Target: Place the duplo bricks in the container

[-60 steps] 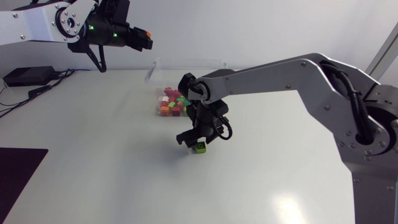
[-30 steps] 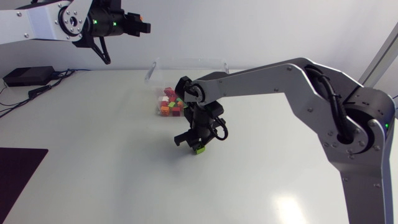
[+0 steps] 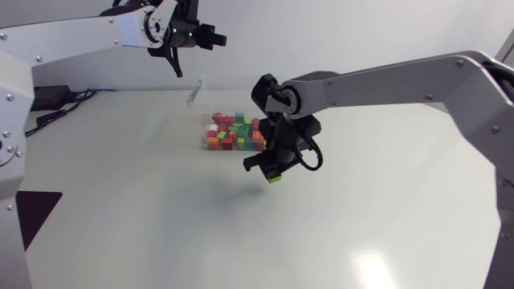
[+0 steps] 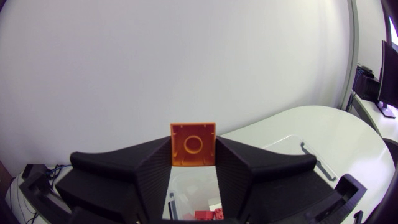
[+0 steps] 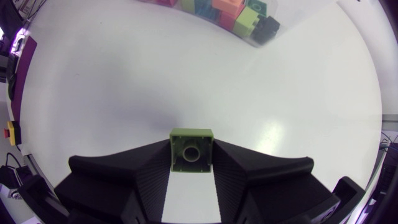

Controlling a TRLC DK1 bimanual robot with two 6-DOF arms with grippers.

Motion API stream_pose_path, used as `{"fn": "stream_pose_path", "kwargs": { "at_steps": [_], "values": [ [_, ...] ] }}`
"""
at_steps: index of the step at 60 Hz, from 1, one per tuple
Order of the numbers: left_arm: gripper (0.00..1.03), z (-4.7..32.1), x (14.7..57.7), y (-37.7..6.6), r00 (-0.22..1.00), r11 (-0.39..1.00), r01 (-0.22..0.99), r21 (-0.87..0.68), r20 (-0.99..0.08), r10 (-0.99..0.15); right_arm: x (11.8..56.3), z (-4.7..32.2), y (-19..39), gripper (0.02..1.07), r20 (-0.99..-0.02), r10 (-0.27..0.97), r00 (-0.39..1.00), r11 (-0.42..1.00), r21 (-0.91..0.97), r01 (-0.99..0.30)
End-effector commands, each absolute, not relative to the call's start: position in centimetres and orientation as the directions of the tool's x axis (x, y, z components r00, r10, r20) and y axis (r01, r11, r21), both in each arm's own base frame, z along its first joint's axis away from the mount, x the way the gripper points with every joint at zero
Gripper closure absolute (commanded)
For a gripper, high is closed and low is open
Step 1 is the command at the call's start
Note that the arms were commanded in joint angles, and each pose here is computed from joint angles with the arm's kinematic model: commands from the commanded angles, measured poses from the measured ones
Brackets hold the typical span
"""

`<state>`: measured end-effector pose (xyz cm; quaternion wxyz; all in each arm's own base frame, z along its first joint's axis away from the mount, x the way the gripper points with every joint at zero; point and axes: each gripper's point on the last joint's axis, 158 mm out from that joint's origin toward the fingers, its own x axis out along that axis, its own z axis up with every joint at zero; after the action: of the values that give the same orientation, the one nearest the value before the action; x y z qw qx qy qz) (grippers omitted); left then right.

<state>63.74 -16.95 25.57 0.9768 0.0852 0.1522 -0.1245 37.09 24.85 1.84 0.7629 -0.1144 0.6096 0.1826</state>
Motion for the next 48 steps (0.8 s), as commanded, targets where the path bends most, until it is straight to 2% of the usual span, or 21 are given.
{"fn": "stream_pose_path", "kwargs": {
  "at_steps": [1, 12, 24, 31, 48],
  "values": [
    [0.74, 23.8, 65.1, -17.5, 0.916, 0.959, 0.262, 0.104, -0.339, -0.214, 36.7, 2.8, 23.8, 0.82, -0.967, 0.141, 0.211, 0.912, 0.043, -0.409],
    [0.74, 20.4, 66.8, -18.1, 0.886, 0.958, 0.27, 0.097, -0.414, -0.208, 37.0, 5.9, 22.6, 0.82, -0.948, 0.167, 0.27, 0.918, 0.05, -0.393],
    [0.7, 17.3, 66.1, -18.8, 0.852, 0.953, 0.289, 0.096, -0.479, -0.21, 37.9, 9.5, 21.3, 0.82, -0.918, 0.195, 0.346, 0.925, 0.055, -0.376],
    [0.69, 16.8, 65.0, -19.4, 0.838, 0.948, 0.303, 0.094, -0.5, -0.218, 38.6, 11.1, 20.4, 0.82, -0.904, 0.2, 0.377, 0.931, 0.056, -0.361],
    [0.69, 16.9, 61.4, -20.9, 0.809, 0.935, 0.343, 0.092, -0.534, -0.245, 38.4, 12.4, 19.3, 0.82, -0.892, 0.205, 0.403, 0.935, 0.056, -0.351]
  ]
}}
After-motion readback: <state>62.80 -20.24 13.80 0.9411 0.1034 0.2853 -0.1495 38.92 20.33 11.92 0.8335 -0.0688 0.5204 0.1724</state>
